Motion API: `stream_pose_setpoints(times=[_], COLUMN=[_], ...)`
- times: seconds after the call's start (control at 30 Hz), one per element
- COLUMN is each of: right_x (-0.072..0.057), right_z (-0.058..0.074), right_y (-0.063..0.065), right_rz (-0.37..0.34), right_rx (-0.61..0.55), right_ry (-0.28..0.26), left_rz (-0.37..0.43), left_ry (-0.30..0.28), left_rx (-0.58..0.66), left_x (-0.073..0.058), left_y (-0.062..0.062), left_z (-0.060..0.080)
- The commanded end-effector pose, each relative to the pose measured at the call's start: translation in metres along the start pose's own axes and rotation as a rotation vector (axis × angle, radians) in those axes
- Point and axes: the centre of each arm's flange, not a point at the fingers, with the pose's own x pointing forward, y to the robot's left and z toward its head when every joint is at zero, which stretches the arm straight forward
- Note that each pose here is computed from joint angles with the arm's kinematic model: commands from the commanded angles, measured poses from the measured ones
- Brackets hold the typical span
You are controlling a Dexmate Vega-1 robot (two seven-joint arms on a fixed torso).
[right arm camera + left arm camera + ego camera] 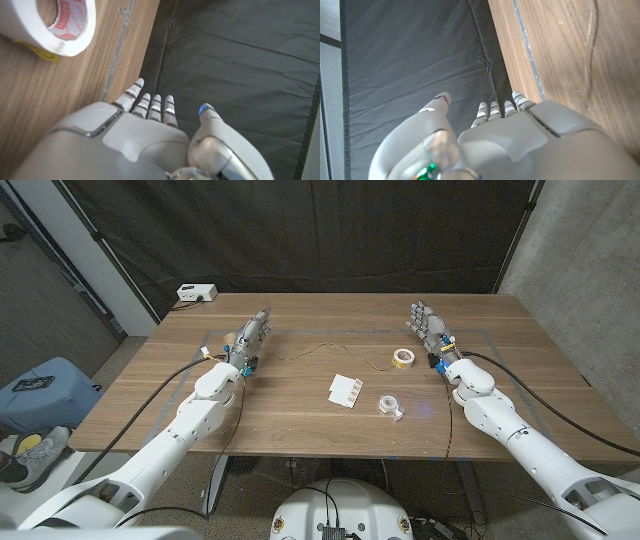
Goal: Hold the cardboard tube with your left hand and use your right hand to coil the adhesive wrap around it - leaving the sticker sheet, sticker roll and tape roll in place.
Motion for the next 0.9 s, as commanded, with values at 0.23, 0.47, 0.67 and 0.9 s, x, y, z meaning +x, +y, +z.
stream_pose_setpoints(times=[0.23, 0.47, 0.67, 0.9], right_x=[-0.002, -0.005, -0.005, -0.005], right_z=[0.001, 0.001, 0.002, 0.002], right_y=[-0.001, -0.003, -0.003, -0.001], right_rz=[-0.006, -0.016, -0.016, -0.013], right_rx=[-0.012, -0.012, -0.012, -0.016], right_ry=[0.004, 0.005, 0.000, -0.002], left_rz=[-0.007, -0.019, -0.027, -0.027], left_ry=[-0.015, -0.024, -0.031, -0.035], left_rx=[-0.004, 0.007, 0.013, 0.034], left_x=[0.002, 0.005, 0.004, -0.002], left_y=[-0.004, -0.007, -0.008, -0.003], left_z=[0.002, 0.008, 0.014, 0.020])
